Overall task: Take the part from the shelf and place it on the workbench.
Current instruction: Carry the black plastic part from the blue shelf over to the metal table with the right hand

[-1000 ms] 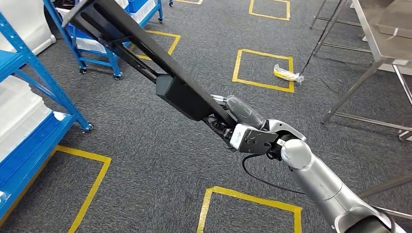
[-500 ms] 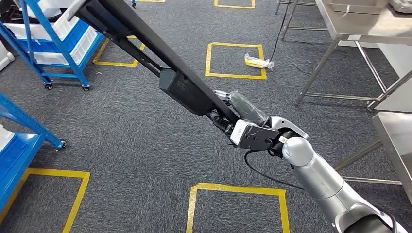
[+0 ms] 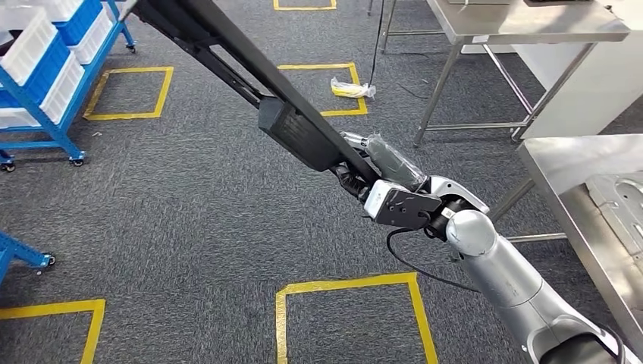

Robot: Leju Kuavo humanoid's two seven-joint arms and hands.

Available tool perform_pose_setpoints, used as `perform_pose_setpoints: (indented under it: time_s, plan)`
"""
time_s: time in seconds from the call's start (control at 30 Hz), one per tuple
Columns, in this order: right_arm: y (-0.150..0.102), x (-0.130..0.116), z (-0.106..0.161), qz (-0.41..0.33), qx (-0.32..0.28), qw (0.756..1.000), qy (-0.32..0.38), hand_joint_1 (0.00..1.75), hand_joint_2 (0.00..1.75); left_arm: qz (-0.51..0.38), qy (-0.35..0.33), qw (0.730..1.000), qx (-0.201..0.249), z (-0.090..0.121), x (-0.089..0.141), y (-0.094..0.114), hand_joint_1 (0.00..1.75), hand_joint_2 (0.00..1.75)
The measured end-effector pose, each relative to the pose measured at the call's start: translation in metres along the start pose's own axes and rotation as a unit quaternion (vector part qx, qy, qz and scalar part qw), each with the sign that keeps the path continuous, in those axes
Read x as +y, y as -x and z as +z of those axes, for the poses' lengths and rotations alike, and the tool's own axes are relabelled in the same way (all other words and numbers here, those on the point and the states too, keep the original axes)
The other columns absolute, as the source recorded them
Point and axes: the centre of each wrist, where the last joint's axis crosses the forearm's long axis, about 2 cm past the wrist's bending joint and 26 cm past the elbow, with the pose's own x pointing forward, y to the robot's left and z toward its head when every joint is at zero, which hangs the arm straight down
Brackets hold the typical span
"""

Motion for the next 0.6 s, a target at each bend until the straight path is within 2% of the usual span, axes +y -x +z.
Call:
perform_pose_setpoints:
  time_s: [0.37, 0.6]
  plan:
    - [-0.006, 0.001, -0.013, 0.058, 0.006, 0.998, 0.008, 1.75, 1.75, 0.012, -0.008, 1.0, -0.009, -0.003, 0.002, -0.007, 0.0, 1.75]
    - [-0.022, 0.037, -0.042, 0.163, 0.021, 0.986, 0.017, 1.75, 1.75, 0.035, -0.035, 0.999, -0.006, -0.008, -0.003, -0.01, 0.0, 1.75]
